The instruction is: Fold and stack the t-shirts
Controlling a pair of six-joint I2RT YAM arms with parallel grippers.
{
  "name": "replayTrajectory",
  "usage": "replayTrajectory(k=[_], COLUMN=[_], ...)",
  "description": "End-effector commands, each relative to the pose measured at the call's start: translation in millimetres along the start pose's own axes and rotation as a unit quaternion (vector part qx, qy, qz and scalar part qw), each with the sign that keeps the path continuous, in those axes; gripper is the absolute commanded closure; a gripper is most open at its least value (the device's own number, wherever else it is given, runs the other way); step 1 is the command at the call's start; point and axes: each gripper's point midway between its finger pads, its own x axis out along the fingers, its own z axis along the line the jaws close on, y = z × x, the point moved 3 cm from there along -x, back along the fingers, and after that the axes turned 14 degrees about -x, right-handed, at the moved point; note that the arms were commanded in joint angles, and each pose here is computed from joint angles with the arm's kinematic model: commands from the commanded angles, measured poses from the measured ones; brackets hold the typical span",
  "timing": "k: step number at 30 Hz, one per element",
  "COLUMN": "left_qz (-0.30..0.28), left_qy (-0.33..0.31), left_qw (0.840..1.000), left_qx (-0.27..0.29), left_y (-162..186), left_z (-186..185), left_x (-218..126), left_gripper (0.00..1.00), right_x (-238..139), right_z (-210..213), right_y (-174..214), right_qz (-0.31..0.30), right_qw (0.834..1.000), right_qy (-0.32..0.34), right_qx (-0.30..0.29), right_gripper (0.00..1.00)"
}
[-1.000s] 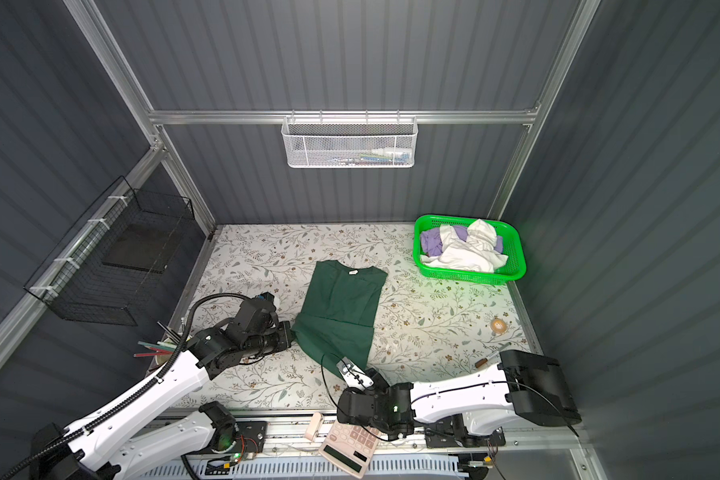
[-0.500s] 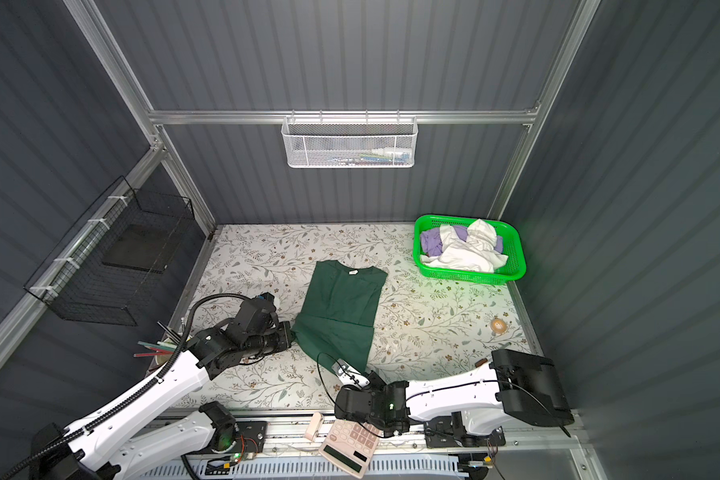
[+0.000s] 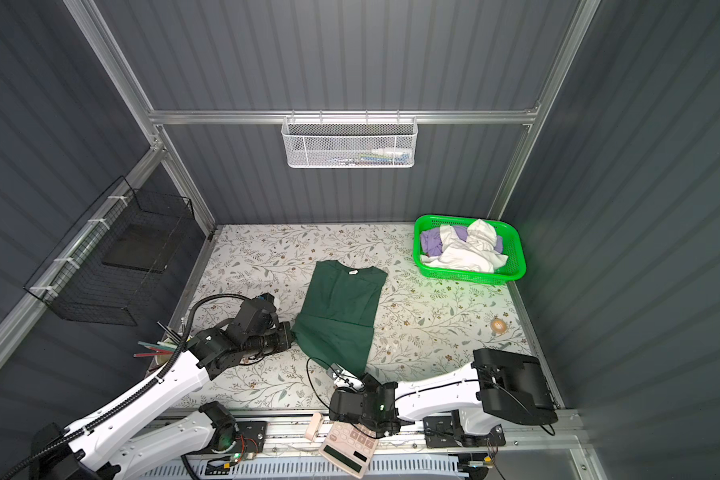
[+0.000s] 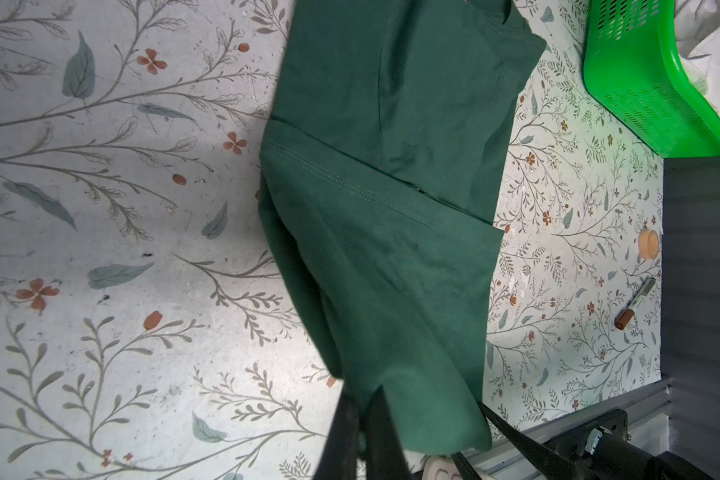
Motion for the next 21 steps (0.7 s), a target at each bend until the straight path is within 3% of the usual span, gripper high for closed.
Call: replayTrajectory(k=[1, 13, 21], left_qz=[0.001, -0.001, 0.019], left_qy=[0.000, -0.003, -0.019], left_qw=[1.000, 1.000, 0.999], left_qx=[-0.005, -0.012, -0.025], left_y=[2, 7, 24], left_z=[2, 11, 35], left_x=[-3, -7, -16], left_gripper=[1.00, 1.00, 1.00], right_x=[-4, -32, -47], right_z=[-8, -30, -30], right_y=[-7, -16, -13], right_qz=[-0.004, -0.068, -0.071], right_qw=[1.000, 0.997, 0.997], right_qy=[0.021, 0.033, 0.005], right_qx=[0.009, 0.017, 0.022], right_gripper=[0.68, 0.93, 1.00])
